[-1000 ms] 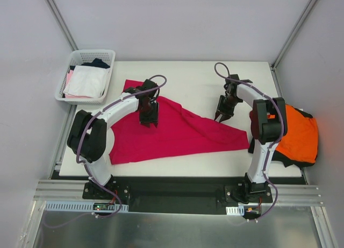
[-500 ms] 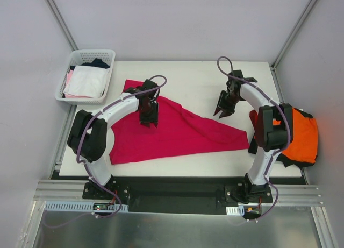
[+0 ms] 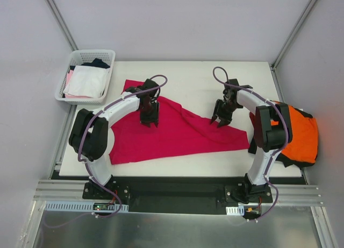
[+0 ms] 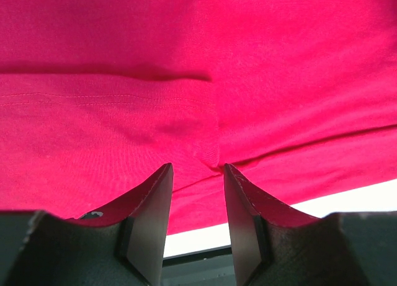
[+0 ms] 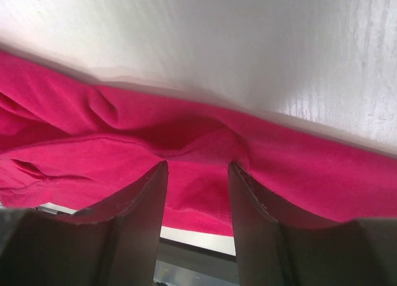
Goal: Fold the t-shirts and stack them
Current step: Fold the tshirt
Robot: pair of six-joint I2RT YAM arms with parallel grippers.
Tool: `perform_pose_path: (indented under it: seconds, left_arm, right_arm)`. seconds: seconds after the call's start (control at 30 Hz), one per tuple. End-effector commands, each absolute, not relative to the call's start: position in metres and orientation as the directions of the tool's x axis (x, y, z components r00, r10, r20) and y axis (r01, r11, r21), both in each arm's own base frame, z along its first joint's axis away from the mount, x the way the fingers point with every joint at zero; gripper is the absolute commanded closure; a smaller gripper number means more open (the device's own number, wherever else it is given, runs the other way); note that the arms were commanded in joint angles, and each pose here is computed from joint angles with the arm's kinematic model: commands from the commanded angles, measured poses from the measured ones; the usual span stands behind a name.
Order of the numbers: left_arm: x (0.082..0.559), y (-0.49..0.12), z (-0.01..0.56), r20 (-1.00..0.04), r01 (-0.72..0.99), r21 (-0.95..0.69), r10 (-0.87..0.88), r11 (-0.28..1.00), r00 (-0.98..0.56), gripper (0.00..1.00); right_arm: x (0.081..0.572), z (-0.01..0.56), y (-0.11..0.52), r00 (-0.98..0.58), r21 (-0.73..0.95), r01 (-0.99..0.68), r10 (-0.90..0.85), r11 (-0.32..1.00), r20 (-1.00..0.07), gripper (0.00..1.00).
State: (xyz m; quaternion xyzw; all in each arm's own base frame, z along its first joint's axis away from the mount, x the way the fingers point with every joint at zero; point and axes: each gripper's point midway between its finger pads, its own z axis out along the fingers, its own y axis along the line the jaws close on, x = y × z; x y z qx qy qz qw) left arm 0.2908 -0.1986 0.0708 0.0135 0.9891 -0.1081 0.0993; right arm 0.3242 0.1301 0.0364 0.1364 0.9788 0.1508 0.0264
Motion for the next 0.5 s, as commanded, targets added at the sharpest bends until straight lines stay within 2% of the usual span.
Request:
perform_pose_path:
  seconds: [0.0,0.47]
  left_arm:
    - [0.295,-0.199,0.078,-0.207,0.063,-0.220,0.017,0.973,-0.978,0.61]
    - [0.297,-0.202,0.078,-0.203,0.050,-0.231,0.002,0.972,-0.979,0.61]
  right_arm:
    - [0.331,0.044,0.138,-0.961,0.342,0.242,0.273,0.908,-0.045,0.53]
    - [0.333,0.038,0.123,-0.962,0.307,0.241,0.268,0.921,-0.049,0.54]
